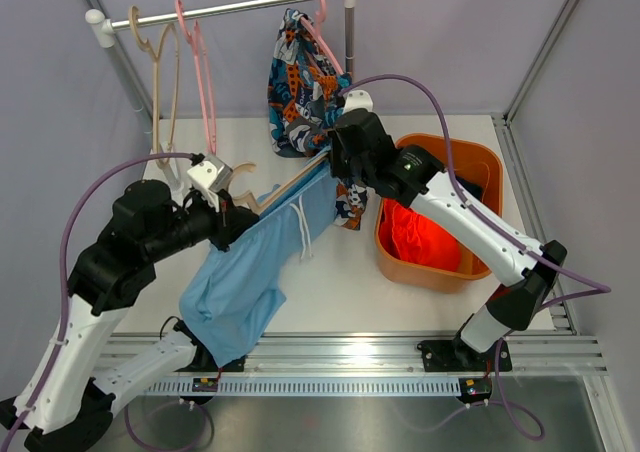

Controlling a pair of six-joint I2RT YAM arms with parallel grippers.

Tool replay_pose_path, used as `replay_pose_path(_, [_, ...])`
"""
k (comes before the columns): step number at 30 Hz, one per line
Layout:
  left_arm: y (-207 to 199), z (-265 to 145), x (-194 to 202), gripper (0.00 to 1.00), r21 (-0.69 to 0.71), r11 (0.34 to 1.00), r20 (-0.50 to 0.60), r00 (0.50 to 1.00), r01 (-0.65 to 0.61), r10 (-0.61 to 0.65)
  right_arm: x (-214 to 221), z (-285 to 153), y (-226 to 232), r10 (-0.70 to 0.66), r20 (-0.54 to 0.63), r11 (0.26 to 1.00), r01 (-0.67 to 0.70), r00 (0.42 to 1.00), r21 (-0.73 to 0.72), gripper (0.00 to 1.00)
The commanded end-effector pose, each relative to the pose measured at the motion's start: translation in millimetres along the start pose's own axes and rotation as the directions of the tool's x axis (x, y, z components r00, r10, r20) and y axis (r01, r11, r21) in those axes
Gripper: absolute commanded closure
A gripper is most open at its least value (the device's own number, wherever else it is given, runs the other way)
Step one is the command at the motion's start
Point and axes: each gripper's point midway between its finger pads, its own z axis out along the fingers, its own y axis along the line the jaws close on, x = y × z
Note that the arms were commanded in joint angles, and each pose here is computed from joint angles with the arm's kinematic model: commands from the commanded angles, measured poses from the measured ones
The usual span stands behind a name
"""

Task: Remove the shorts from the hanger

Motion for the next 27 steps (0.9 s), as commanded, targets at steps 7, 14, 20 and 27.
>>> replay_pose_path(7, [-32.8, -34.7, -12.2, 1.0, 0.131, 0.99, 0.077, 0.996, -0.049, 0.039, -19.5, 14.5, -63.4, 0.043, 0.067, 0.98, -0.055, 0.997, 0.192, 1.0])
replay_pose_path(14, [-36.4, -45.2, -22.4, 1.0, 0.13, 0.989, 0.143, 0.989, -0.064, 0.045, -5.7, 18.3, -62.8, 0.054, 0.038, 0.982, -0.06, 0.998, 0.18, 1.0])
replay_pose_path(20, [-39.9, -52.8, -33.7, 1.0, 0.132, 0.988, 0.216, 0.975, -0.079, 0.049, 4.1, 18.8, -66.1, 0.056, 0.028, 0.981, -0.061, 0.998, 0.182, 1.0])
replay_pose_path(27, [-35.9, -54.8, -47.0, 1.0, 0.101, 0.992, 0.275, 0.96, -0.076, 0.046, 11.3, 16.6, -59.0, 0.069, 0.013, 0.989, -0.07, 0.998, 0.134, 1.0])
